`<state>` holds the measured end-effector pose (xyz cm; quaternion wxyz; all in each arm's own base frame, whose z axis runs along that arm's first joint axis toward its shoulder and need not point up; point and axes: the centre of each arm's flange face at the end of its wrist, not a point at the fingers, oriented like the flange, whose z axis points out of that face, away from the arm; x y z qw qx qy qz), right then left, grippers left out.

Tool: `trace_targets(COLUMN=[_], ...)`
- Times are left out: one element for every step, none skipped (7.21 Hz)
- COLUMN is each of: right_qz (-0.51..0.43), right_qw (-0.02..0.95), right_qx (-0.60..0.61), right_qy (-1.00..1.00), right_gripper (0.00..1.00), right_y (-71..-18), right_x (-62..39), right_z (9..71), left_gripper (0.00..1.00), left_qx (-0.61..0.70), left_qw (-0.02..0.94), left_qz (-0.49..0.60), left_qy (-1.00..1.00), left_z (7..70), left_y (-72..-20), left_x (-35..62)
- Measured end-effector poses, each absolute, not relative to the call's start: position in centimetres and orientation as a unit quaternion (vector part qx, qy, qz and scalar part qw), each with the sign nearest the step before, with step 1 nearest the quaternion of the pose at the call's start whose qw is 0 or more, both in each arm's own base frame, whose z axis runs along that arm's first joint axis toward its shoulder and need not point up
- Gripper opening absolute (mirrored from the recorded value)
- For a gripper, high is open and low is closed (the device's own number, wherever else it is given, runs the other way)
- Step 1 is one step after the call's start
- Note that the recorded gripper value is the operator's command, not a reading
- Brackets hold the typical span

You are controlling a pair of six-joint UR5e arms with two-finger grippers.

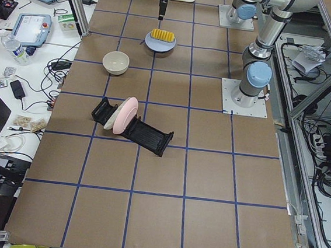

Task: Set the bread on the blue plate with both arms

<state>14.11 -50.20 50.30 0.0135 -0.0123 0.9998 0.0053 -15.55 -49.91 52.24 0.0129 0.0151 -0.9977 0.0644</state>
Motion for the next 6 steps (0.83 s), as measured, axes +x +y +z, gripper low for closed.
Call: trace_targets(right_qz=[0.003, 0.001, 0.0, 0.0, 0.0, -0.001], right_qw=[0.001, -0.002, -0.003, -0.002, -0.001, -0.001], right_qx=[-0.031, -0.041, -0.047, -0.049, -0.048, -0.047], right_qy=[1.0, 0.999, 0.999, 0.999, 0.999, 0.999], right_gripper=[1.0, 1.0, 1.0, 1.0, 1.0, 1.0], right_y=[-50.3, -50.4, -50.6, -51.0, -51.4, -51.5], right_x=[13.9, 13.8, 13.8, 13.8, 13.7, 13.6], right_z=[50.1, 50.0, 49.9, 49.7, 49.6, 49.7], left_gripper=[1.0, 1.0, 1.0, 1.0, 1.0, 1.0], left_qx=[0.015, 0.014, 0.014, 0.014, 0.014, 0.014], left_qw=[0.013, 0.013, 0.013, 0.013, 0.013, 0.013], left_qz=[0.065, 0.066, 0.066, 0.066, 0.066, 0.066], left_qy=[-0.998, -0.998, -0.998, -0.998, -0.998, -0.998], left_z=[52.3, 52.4, 52.4, 52.4, 52.4, 52.4], left_y=[-49.9, -49.8, -49.8, -49.8, -49.8, -49.8], left_x=[-15.5, -15.5, -15.5, -15.5, -15.5, -15.5])
